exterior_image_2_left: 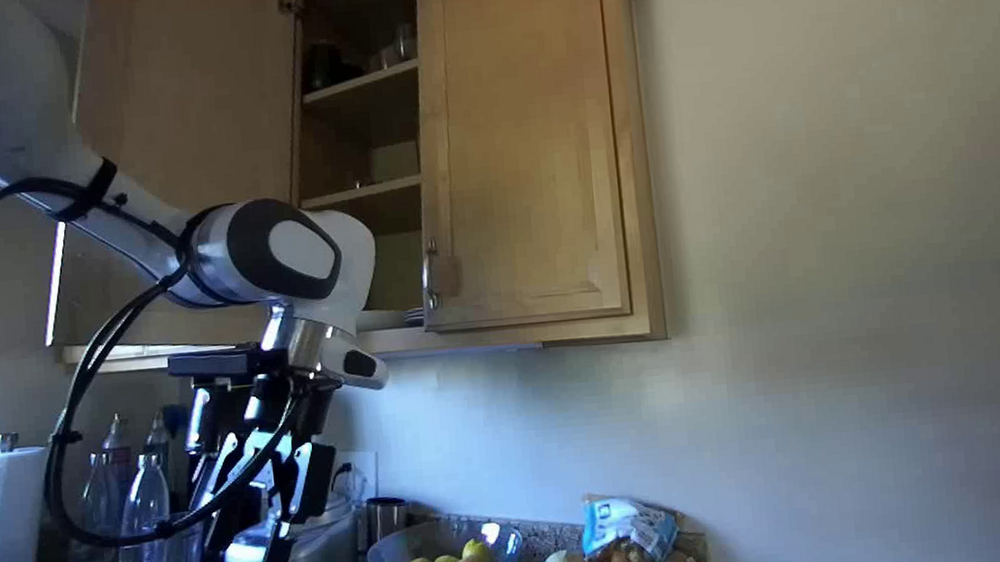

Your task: Open the top right cupboard door

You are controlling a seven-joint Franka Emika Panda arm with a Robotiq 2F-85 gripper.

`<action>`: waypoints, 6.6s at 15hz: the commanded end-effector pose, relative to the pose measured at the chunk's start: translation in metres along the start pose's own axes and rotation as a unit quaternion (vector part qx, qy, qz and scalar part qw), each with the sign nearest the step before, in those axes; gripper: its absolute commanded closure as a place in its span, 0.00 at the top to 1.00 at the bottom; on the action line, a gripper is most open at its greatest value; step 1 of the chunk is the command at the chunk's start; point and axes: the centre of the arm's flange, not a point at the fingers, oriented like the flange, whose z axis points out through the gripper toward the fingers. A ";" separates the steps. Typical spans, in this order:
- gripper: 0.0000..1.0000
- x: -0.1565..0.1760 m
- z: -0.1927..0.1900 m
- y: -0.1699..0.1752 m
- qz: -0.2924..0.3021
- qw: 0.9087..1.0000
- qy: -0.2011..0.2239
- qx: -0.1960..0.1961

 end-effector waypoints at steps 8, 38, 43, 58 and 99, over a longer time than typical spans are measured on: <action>1.00 0.012 -0.014 -0.007 -0.004 0.999 0.052 -0.011; 1.00 0.049 -0.275 -0.086 -0.068 0.822 0.565 0.025; 1.00 0.061 -0.295 -0.089 -0.068 0.809 0.584 0.012; 0.36 0.102 -0.306 -0.087 -0.051 0.829 0.557 0.017; 1.00 -0.060 -0.061 0.005 -0.199 0.960 0.014 -0.198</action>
